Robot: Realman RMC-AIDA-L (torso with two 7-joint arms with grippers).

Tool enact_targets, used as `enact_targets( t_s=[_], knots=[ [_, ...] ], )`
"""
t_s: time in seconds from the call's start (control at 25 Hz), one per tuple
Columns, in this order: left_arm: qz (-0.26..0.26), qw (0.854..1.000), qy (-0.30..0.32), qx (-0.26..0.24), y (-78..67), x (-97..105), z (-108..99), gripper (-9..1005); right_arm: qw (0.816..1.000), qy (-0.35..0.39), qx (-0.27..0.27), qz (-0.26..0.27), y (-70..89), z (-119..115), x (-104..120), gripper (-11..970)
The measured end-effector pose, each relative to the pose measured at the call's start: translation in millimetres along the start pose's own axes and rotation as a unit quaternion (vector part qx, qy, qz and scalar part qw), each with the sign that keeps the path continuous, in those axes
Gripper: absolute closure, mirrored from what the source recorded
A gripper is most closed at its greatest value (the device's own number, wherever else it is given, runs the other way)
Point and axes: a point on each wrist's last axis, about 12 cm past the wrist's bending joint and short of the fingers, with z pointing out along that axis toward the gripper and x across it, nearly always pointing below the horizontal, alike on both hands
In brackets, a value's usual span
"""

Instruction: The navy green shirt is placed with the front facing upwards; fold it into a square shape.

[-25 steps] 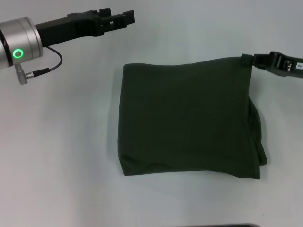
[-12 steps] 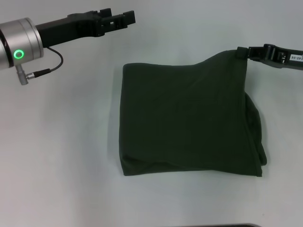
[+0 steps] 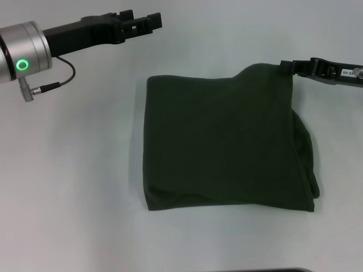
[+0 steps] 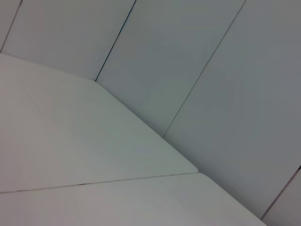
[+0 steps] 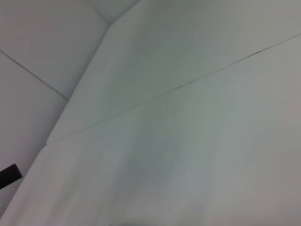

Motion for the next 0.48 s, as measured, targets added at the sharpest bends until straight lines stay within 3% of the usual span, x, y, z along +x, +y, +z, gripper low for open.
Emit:
enact_targets(
  t_s=[0.36,0.48],
  knots=[
    [0.000,1.000,0.000,-0.001,0.4,0,-1,88,0.998,-0.066,-0.001,-0.012,-5.3,-14,-8,779],
    [0.001,1.000,0.000,-0.005,1.4,-1,-1,88,0.997,-0.068,-0.016,-0.020,-1.4,-17,-11,626]
  ],
)
